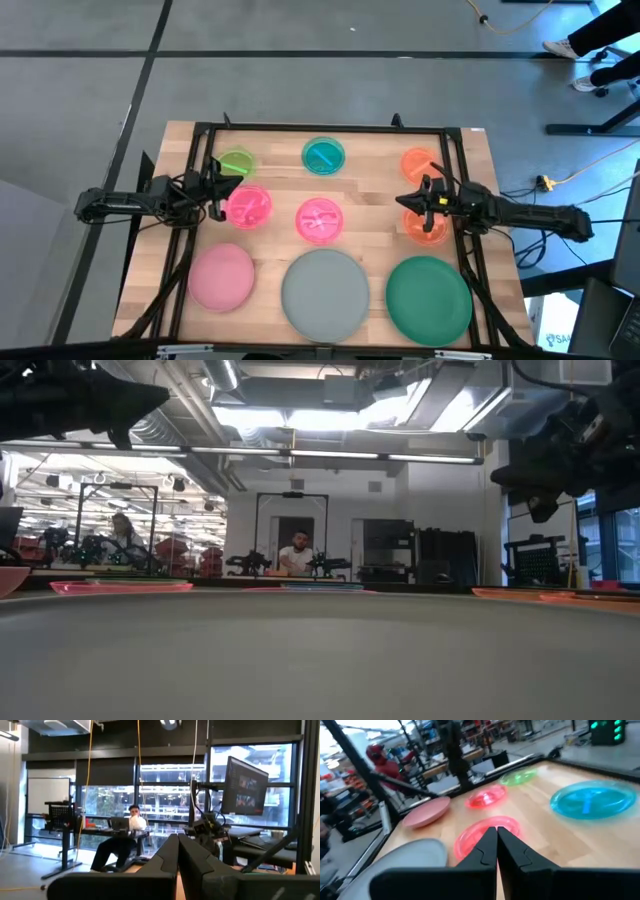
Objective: Stack plastic plates
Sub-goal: Stack the green plate on the gray plate
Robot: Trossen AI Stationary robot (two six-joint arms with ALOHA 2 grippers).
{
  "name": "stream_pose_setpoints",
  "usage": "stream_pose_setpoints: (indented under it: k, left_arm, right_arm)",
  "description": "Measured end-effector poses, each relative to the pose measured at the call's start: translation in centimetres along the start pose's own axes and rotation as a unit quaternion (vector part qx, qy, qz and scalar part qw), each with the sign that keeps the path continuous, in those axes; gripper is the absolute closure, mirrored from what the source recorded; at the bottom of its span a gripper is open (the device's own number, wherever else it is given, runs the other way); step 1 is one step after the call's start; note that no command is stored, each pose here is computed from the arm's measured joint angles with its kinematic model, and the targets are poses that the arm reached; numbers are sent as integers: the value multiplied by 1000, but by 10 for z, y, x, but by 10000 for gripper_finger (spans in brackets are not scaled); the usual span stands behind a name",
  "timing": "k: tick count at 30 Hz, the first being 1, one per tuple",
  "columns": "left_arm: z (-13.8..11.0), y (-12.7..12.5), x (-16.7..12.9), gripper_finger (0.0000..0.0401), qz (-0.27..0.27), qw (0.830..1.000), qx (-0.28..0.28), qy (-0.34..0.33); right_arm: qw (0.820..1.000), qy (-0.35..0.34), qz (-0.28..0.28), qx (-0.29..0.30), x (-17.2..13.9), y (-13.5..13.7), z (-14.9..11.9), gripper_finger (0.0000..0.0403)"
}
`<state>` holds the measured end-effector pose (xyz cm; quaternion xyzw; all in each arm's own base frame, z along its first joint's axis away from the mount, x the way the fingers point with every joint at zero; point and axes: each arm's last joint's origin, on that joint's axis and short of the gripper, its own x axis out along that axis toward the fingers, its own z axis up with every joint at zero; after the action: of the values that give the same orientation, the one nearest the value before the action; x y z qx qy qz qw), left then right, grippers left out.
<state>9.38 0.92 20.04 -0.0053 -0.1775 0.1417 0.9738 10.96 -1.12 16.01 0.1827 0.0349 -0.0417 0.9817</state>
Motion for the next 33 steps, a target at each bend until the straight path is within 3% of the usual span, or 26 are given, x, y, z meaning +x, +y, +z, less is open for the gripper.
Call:
stream_pose_setpoints:
  k: [10,16,21,25,33]
  left_arm:
    - [-1,0,0,399,-1,1000,2,7]
    - [-2,0,0,399,2,1000,3,9]
    - [-2,0,0,399,3,1000,3,9]
    - [-2,0,0,399,2,1000,3,10]
    - [-4,0,0,399,1,1000,3,19]
  right_arm:
    - [992,98,38,-64,17,38,14,402]
    - [969,218,33,-114,29,66,29,402]
    - [950,300,4,-88,37,77,33,398]
    - [933,353,-15,-62,41,79,30,363]
    - [906,422,-7,-16,39,79,22,240]
